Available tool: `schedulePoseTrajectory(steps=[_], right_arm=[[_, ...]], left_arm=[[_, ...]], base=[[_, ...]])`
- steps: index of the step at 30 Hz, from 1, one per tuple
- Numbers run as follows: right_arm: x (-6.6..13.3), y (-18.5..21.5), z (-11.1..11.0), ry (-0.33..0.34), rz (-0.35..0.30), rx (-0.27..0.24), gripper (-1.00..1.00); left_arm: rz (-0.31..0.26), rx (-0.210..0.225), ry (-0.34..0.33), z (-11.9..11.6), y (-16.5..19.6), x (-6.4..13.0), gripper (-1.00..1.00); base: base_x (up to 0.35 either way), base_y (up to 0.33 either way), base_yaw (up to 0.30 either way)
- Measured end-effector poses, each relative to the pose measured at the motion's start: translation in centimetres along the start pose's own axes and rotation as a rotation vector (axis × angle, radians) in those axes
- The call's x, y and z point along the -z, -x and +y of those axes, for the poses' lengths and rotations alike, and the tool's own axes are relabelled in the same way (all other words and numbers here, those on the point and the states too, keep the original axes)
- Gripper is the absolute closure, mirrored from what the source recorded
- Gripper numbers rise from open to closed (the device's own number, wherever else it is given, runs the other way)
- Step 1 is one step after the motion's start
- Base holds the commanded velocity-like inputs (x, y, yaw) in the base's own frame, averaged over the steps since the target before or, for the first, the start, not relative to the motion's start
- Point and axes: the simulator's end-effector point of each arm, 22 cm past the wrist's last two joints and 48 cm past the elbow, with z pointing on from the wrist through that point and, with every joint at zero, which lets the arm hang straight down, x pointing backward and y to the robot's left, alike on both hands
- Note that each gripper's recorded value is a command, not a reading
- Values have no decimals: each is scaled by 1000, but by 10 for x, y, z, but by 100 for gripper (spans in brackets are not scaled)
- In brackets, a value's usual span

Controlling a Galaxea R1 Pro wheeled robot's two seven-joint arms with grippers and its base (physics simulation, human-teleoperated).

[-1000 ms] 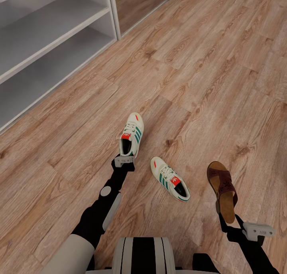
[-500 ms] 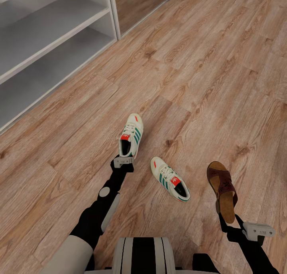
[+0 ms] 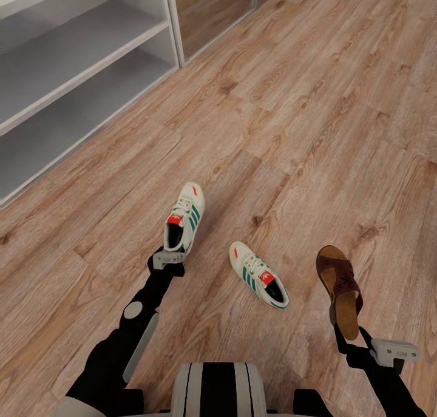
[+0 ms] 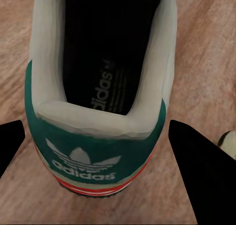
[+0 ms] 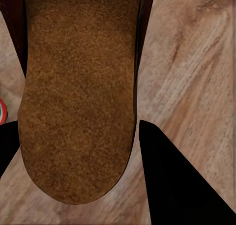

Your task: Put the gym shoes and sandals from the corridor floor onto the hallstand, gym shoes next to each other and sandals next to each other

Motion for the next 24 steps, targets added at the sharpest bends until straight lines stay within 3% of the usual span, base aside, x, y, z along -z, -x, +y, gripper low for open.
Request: schedulePoseTrajectory(steps=[6,9,15,24], right_arm=[[1,5,-3,-6,-10,-3,100],[1,8,-5,-9,-16,-4,100],[2,13,-6,-11,-28,-7,100],[4,19,-7,-12,-42,-12,100]], left_arm=[[67,-18,3,7,-9,20,100],[126,-24,9,12,-21,27,100],[195,-53,45,40,-40,45,100],[155,-46,93,65,-56,81,100]], base=[[0,0,0],[0,0,0],[0,0,0],[0,0,0]])
